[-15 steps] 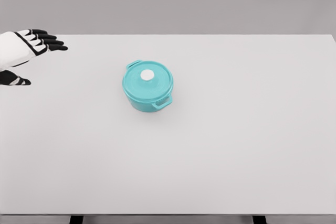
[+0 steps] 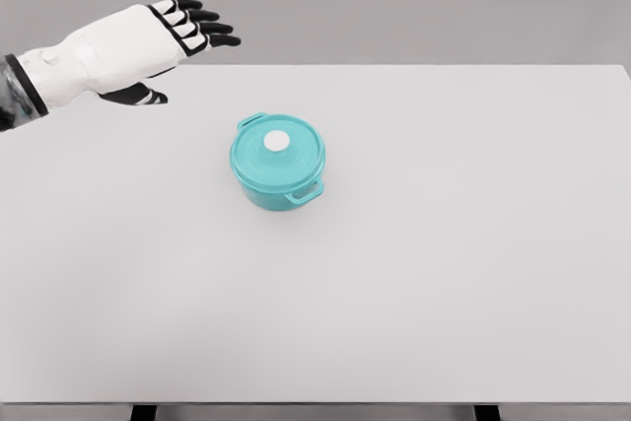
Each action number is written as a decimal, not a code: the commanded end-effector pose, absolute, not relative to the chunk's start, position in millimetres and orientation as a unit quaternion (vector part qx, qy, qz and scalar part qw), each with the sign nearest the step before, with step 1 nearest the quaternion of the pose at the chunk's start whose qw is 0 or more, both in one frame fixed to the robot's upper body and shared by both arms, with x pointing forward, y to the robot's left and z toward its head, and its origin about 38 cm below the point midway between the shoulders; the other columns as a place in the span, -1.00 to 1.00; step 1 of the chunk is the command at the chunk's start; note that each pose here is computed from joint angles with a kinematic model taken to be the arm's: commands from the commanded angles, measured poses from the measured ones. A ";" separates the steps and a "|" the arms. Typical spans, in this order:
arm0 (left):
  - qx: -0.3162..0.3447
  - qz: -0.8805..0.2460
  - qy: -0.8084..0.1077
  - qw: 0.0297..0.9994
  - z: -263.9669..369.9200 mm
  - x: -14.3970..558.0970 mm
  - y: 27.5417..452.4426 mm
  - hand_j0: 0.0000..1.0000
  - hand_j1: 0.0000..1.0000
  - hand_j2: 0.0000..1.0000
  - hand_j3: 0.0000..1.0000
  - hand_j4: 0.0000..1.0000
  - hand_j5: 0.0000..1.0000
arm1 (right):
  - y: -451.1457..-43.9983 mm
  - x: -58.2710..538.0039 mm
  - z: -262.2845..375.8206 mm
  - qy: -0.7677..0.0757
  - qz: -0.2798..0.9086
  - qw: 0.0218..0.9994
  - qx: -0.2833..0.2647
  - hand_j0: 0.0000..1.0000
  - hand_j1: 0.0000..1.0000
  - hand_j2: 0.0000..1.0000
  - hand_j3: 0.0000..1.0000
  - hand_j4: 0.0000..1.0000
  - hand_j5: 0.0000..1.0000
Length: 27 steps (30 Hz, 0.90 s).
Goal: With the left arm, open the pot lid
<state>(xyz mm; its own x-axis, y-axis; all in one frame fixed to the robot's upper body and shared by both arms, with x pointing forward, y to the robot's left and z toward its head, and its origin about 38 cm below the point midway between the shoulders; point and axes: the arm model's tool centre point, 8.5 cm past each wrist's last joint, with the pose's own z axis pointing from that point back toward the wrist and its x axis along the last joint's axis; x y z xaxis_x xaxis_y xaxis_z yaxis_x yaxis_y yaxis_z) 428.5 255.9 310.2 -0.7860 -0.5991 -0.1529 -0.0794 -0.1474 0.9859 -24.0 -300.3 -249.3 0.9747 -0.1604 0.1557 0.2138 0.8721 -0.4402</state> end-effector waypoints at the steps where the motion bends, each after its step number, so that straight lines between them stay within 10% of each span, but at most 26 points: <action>1: 0.236 -0.701 -0.654 0.157 300.9 423.8 209.1 1.00 1.00 1.00 1.00 1.00 1.00 | -300.4 -23.9 -249.3 -0.058 -0.097 0.966 -0.234 1.00 1.00 1.00 1.00 1.00 1.00; 7: 0.184 -0.758 -0.617 0.107 259.2 411.4 141.2 1.00 1.00 1.00 1.00 1.00 1.00 | -300.3 -24.1 -249.3 -0.057 -0.097 0.966 -0.234 1.00 1.00 1.00 1.00 1.00 1.00; 27: 0.190 -0.795 -0.559 0.140 232.7 437.9 156.4 1.00 1.00 1.00 1.00 1.00 1.00 | -300.4 -23.9 -249.3 -0.058 -0.097 0.966 -0.234 1.00 1.00 1.00 1.00 1.00 1.00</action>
<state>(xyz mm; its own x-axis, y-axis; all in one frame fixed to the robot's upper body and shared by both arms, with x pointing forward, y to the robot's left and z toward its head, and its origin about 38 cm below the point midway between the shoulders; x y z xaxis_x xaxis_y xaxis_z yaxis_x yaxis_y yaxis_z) 436.5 155.4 236.7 -0.8893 -0.4290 -0.1583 -0.0064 -0.3345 0.9424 -24.1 -300.3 -249.3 0.9747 -0.1604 0.1557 0.2138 0.8721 -0.4401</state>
